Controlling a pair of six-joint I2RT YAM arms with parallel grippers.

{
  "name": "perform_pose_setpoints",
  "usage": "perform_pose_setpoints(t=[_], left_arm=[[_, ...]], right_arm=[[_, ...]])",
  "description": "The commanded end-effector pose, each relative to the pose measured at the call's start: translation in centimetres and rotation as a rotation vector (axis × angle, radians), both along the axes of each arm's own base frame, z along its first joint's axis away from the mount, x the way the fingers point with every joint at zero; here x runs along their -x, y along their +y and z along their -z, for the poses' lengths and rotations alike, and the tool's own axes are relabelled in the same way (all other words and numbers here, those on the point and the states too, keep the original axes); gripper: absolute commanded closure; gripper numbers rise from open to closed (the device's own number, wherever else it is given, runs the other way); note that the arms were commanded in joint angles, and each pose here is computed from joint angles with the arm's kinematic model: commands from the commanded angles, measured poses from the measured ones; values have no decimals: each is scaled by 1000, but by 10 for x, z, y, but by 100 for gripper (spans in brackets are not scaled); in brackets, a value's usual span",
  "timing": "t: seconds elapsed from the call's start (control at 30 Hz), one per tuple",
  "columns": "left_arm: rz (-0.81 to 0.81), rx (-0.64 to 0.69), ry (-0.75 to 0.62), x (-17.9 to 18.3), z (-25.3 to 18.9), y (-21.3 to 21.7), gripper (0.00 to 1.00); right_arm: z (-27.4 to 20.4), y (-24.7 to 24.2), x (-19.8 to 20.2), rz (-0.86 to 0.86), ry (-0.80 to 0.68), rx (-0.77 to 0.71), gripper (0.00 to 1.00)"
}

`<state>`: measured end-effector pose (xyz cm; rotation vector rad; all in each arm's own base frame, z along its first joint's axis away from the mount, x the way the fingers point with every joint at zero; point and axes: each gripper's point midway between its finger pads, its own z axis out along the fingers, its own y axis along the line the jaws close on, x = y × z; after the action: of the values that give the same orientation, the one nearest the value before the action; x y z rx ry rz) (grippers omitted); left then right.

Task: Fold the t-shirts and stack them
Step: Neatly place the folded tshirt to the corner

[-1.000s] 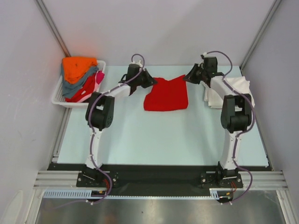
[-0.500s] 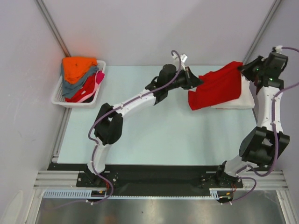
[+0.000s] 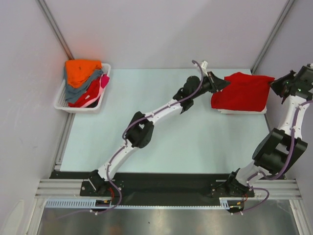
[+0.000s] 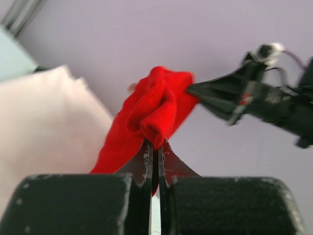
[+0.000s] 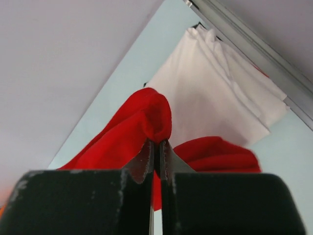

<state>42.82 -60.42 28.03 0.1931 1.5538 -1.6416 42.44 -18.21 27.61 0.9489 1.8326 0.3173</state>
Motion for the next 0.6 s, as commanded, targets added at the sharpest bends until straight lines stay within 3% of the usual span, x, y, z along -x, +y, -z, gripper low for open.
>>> perform_pose_setpoints(t=[0.0,0.5,0.53,0.57], left_arm=[[-67,148,3,-15,-6,3,100],[-384,230,23,-71,14,24,98],[-407,231,19,-75,18,27,96],[-468,221,3,-84,22,34,72]], right_arm=[[0,-10,-20,-13,-17,14,100],[53,-45,-84,7,1,-14,100],[55,-46,-90,3,-1,-6,100],[59,-50,-97,8,-1,6,98]])
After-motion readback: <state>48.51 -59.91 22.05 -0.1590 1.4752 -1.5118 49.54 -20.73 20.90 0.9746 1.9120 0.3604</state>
